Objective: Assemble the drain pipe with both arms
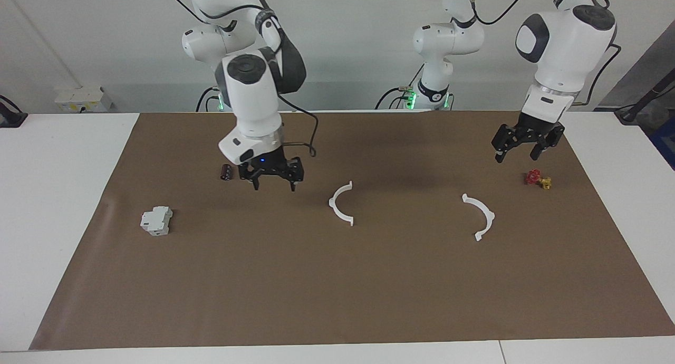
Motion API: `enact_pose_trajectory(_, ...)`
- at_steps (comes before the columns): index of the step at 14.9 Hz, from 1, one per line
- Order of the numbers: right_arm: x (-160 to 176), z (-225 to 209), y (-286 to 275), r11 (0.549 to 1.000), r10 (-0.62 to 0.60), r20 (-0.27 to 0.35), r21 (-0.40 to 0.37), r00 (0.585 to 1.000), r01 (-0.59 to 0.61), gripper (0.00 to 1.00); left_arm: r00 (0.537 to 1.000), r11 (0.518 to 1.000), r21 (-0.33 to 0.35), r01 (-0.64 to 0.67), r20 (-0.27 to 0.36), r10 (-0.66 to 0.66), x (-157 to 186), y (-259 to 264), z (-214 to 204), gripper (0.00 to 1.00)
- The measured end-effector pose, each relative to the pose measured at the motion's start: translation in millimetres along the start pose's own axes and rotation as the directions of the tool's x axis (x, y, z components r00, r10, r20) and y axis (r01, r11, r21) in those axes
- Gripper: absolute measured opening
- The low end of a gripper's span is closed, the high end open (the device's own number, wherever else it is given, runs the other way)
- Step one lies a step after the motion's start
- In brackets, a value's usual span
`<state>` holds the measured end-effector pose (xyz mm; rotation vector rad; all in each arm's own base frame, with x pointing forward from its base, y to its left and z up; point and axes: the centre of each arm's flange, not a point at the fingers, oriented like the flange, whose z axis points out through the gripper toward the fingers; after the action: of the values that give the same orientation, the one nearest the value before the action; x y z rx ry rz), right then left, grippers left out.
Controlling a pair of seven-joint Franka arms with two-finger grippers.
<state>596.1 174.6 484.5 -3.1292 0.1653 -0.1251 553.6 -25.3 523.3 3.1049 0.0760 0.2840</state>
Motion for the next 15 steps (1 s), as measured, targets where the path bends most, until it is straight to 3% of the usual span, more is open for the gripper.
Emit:
enact_pose_trajectory(7, -4.5, -32.1, 163.7, 0.999, 0.037, 0.203, -0.044, 0.978, -0.029, 1.0, 0.989, 0.992, -0.013, 0.128, -0.071, -0.129, -3.9, -9.1, 134.2, 1.0)
enact_pose_trajectory(12, -7.3, -28.9, 242.7, 0.999, 0.032, 0.235, -0.025, 0.971, -0.027, 1.0, 0.99, 0.99, -0.003, 0.138, -0.028, -0.138, -15.1, -13.6, 172.9, 1.0)
enact_pose_trajectory(15, -13.6, -51.4, 254.9, 0.999, 0.038, 0.201, -0.019, 0.979, -0.035, 1.0, 0.989, 0.989, -0.004, 0.146, -0.02, -0.146, -16.4, -8.4, 179.0, 1.0)
